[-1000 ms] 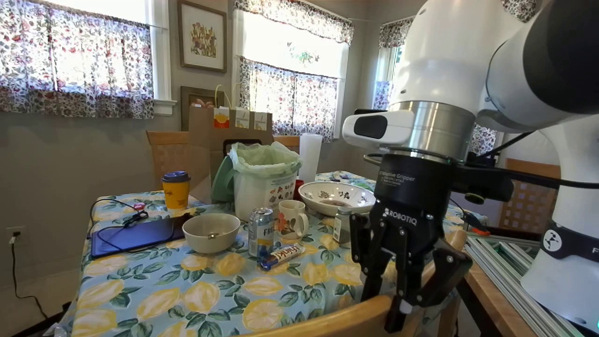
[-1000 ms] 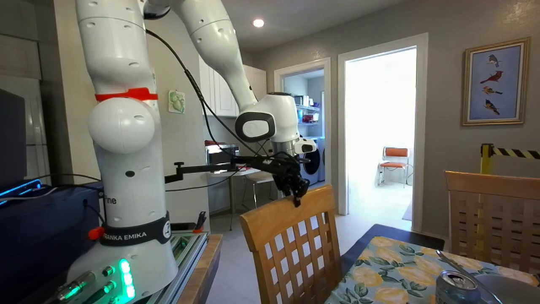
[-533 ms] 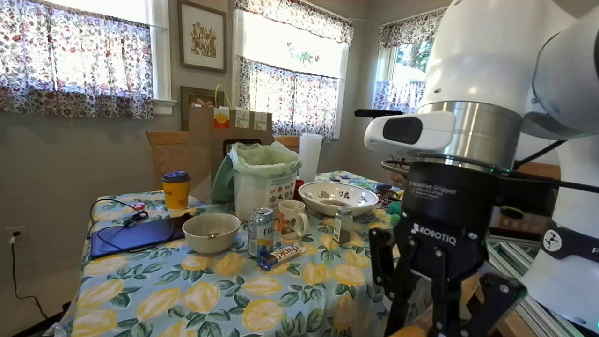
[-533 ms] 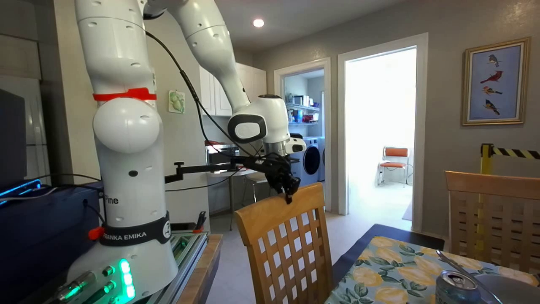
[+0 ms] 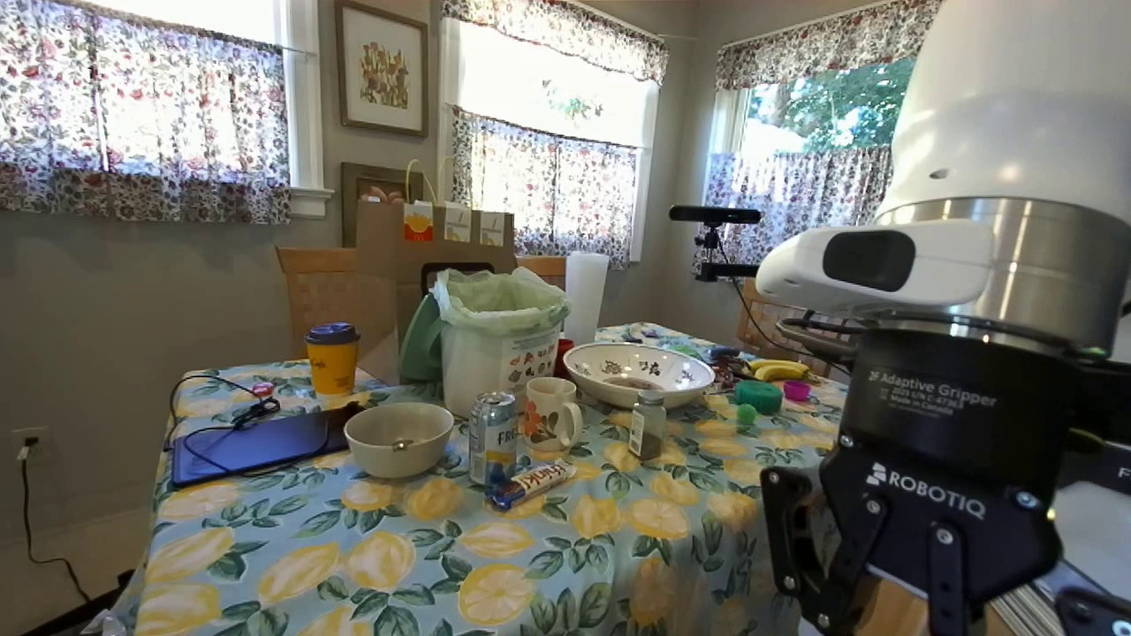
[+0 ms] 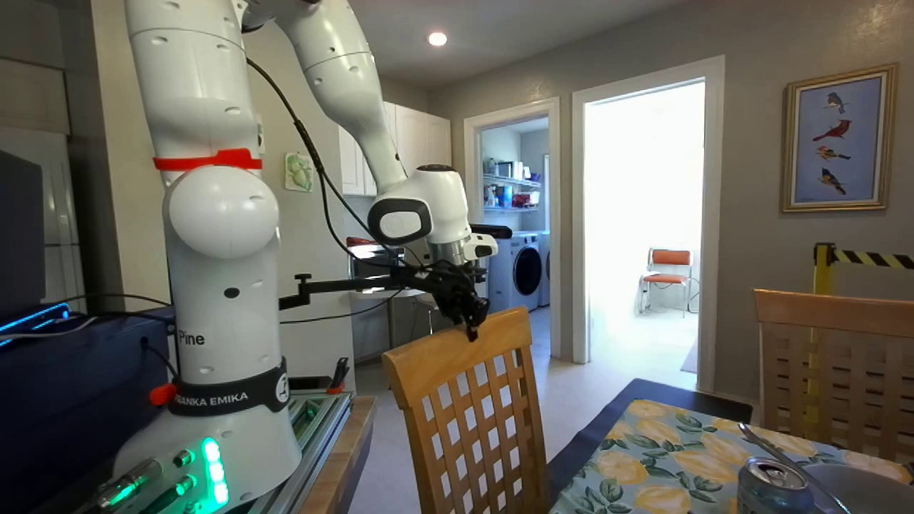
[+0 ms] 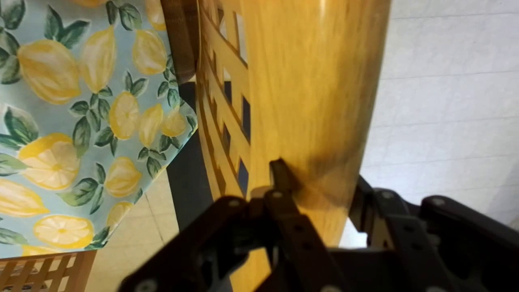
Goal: Pull out the chair
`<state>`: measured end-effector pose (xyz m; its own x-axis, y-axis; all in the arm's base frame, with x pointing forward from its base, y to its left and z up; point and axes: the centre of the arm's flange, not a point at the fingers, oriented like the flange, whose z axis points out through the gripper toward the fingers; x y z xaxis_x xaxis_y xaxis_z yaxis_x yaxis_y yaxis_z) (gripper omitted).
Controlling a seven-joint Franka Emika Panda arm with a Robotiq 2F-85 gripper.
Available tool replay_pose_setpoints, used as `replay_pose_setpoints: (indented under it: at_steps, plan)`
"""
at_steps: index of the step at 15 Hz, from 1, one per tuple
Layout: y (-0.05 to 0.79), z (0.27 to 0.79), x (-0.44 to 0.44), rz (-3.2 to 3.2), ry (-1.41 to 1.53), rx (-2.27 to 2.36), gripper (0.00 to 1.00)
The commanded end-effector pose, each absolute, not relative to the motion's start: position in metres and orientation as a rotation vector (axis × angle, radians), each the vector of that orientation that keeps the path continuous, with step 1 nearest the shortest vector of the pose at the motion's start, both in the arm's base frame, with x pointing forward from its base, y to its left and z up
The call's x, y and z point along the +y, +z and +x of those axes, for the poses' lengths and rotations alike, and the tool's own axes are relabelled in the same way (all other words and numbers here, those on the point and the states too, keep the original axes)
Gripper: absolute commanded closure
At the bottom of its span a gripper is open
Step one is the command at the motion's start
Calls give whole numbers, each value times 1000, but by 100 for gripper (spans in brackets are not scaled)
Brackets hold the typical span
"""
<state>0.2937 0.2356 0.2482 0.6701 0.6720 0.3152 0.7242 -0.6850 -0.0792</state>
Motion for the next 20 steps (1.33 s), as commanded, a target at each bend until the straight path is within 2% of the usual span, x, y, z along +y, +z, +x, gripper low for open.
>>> replay_pose_setpoints:
  at_steps: [1,20]
  plan:
    - [257,254,265,-2590,-245,-1104,91]
    - [261,290,237,-2660,-338,-1095,91]
